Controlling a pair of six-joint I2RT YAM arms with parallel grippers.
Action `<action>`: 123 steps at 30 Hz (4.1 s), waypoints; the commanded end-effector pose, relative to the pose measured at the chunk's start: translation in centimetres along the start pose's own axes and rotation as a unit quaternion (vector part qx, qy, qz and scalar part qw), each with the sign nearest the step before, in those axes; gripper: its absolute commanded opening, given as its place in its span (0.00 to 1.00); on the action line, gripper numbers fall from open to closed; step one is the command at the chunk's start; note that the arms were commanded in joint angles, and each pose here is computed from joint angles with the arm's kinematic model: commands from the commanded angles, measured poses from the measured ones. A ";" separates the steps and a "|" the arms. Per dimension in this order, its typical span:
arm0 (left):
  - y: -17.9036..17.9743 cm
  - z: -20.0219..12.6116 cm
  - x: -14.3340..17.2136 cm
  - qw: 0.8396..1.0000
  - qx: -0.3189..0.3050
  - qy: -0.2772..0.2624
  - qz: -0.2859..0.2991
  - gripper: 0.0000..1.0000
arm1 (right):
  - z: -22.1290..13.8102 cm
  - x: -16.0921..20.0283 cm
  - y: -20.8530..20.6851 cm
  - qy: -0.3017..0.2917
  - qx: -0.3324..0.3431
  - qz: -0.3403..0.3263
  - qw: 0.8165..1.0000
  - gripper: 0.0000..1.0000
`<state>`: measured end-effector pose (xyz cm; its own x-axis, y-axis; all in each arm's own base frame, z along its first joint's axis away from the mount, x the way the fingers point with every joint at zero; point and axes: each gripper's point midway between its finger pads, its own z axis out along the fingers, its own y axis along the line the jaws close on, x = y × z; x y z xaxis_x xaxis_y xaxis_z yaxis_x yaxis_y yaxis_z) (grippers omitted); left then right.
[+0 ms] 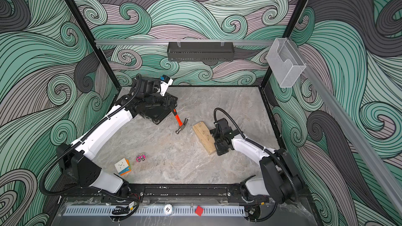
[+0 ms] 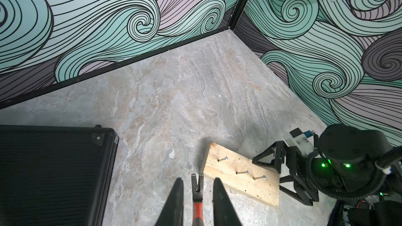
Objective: Use a claw hammer to pull out a nail
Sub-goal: Move the mounting plate to the center of the board.
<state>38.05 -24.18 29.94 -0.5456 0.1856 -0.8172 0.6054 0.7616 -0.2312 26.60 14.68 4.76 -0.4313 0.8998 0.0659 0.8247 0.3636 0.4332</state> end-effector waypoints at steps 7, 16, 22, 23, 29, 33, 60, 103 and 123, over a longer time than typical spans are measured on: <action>-1.3 -2.8 -1.2 1.000 0.012 -0.023 -0.012 0.00 | -4.2 -3.9 3.1 -0.110 -0.022 -0.184 0.976 1.00; -2.5 -3.8 -0.4 0.999 0.038 -0.022 -0.020 0.00 | -1.7 -2.7 3.8 -0.043 0.003 -0.350 0.936 1.00; -3.0 -4.0 -0.1 0.998 0.049 -0.016 -0.019 0.00 | -0.2 -1.6 2.7 -0.011 -0.017 -0.358 0.934 1.00; -3.0 -4.0 -0.1 0.999 0.049 -0.013 -0.017 0.00 | -0.1 -1.6 2.2 -0.009 -0.014 -0.354 0.935 1.00; -2.9 -4.2 0.1 0.999 0.044 -0.007 -0.010 0.00 | 0.6 -0.5 1.3 0.018 -0.041 -0.311 0.949 1.00; -2.8 -4.3 -0.1 0.999 0.041 -0.010 -0.005 0.00 | 1.4 1.0 1.5 0.045 -0.068 -0.285 0.955 1.00; -2.7 -4.3 -0.2 0.999 0.036 -0.010 0.009 0.00 | 1.0 2.4 7.4 0.038 -0.106 -0.388 0.915 1.00; -2.5 -4.6 0.1 0.999 0.029 -0.012 0.009 0.00 | 3.2 6.0 11.9 0.092 -0.130 -0.381 0.911 1.00; -3.5 -4.9 -2.2 0.998 0.052 -0.026 0.024 0.00 | -11.5 5.9 20.3 -0.049 -0.302 -0.565 0.766 1.00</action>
<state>34.38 -23.35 30.73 -0.5715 0.2174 -0.7913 0.6335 0.7297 -0.2571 36.66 23.63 20.84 -0.7652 0.1945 -0.6137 -0.2265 0.8109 0.5395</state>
